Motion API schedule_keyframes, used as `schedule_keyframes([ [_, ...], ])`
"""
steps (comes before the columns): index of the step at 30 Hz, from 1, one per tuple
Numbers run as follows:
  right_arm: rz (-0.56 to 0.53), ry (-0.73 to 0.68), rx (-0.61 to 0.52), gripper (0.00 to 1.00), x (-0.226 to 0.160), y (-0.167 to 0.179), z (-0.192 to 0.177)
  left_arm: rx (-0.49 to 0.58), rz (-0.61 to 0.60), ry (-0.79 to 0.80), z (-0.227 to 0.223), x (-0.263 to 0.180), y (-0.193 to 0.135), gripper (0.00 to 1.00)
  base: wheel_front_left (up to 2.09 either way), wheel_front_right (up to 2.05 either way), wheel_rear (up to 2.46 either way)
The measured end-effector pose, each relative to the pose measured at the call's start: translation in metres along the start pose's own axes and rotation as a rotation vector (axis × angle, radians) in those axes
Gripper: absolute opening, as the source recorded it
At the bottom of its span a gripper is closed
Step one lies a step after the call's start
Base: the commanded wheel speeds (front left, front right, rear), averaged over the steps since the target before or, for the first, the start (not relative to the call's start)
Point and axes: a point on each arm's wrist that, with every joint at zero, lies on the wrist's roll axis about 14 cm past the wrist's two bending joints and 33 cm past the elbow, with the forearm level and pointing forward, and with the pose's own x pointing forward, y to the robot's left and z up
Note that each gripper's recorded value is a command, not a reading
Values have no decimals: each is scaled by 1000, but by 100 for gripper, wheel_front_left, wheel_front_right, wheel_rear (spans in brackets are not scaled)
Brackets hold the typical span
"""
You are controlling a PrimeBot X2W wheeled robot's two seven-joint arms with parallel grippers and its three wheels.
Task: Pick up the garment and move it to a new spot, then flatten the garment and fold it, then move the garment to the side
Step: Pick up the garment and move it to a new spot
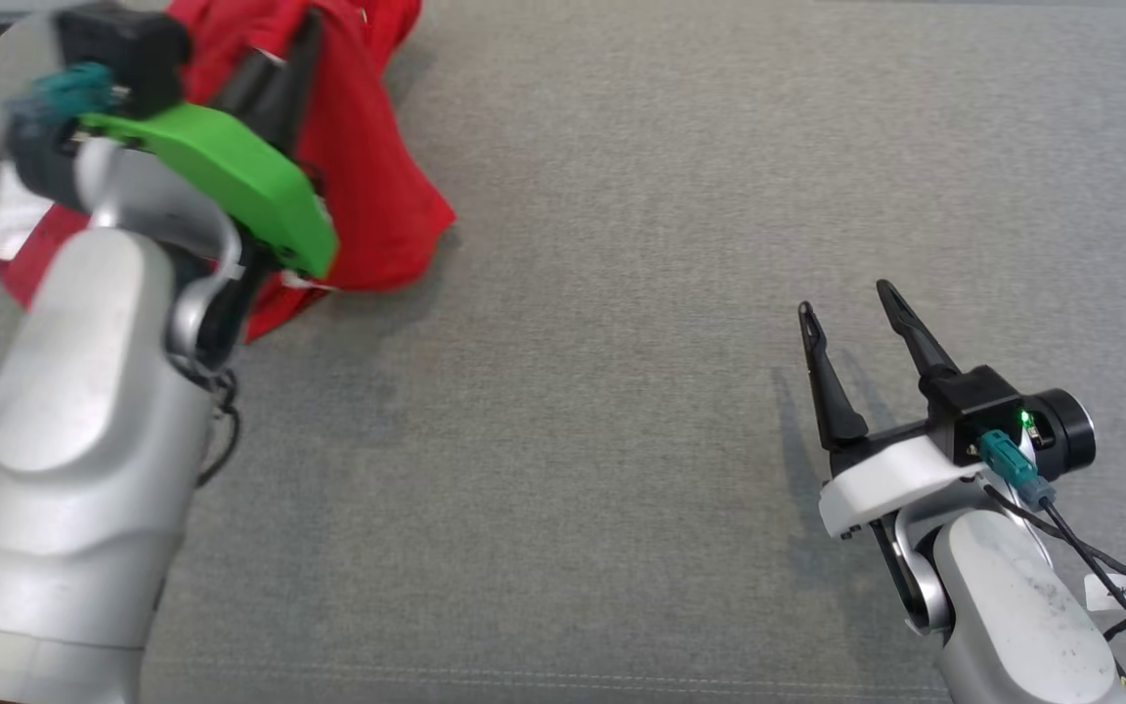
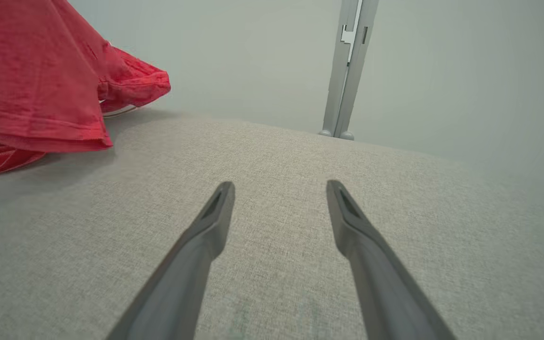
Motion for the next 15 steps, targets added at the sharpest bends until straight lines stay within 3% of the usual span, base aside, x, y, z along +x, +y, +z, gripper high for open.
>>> schedule_keyframes([
  [10,-189,41,15,100,-51,-45,-5,-102,-496,124,-29,-7,-195,0,0,0,0],
  [15,-279,40,19,100,-75,-64,-2,-94,-670,132,-24,-22,-253,0,0,0,0],
])
